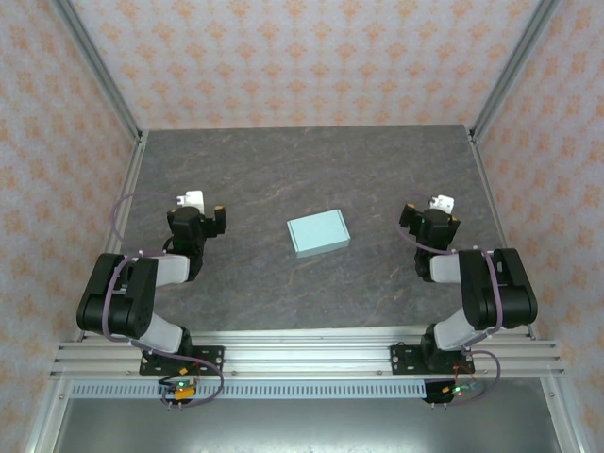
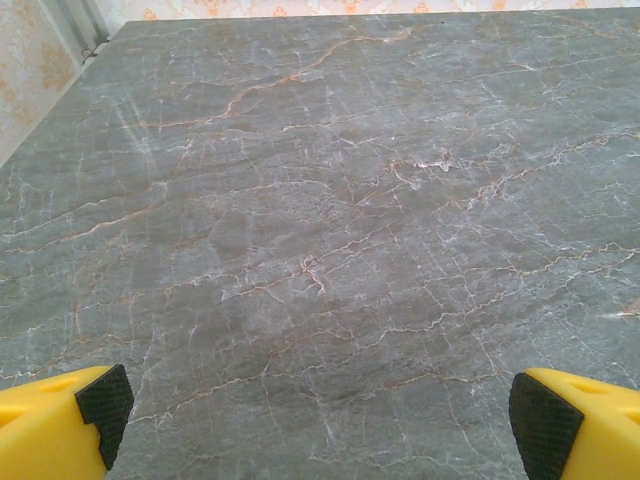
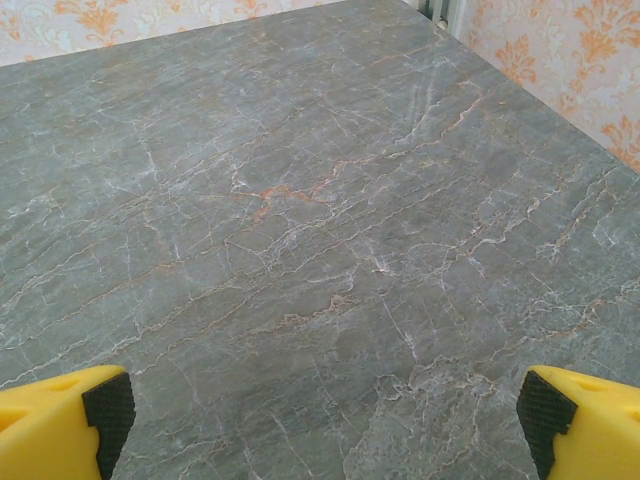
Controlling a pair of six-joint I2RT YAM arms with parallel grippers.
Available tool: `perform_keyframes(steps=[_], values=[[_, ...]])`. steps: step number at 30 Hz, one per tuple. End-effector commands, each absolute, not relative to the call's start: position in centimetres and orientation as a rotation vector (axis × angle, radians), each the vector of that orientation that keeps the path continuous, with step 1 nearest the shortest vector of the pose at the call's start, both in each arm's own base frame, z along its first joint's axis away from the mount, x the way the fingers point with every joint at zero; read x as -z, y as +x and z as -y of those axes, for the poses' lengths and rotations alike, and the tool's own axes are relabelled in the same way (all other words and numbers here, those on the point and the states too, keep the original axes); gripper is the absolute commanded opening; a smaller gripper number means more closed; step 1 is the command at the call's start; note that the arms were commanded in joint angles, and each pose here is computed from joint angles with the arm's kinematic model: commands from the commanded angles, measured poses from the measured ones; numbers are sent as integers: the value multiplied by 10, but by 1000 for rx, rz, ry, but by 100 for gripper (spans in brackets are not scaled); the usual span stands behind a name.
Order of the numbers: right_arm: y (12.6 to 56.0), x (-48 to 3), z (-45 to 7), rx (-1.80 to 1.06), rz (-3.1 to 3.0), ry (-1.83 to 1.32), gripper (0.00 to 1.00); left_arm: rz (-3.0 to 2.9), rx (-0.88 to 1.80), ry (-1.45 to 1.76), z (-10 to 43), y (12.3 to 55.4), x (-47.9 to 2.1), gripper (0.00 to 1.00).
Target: Fold the paper box
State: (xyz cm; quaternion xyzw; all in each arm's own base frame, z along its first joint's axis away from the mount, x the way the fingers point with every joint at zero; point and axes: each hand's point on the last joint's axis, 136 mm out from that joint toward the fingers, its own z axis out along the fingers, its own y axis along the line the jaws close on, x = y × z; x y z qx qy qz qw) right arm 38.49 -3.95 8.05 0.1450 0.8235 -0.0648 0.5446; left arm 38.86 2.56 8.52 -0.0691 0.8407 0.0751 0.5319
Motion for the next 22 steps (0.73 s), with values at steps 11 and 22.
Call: perform_keyframes(steps=[11, 22], values=[[396, -88, 22, 82, -1971, 256, 99, -1969, -175, -172, -26, 393, -94, 100], [394, -89, 23, 77, -1961, 260, 99, -1969, -174, -172, -26, 393, -94, 100]])
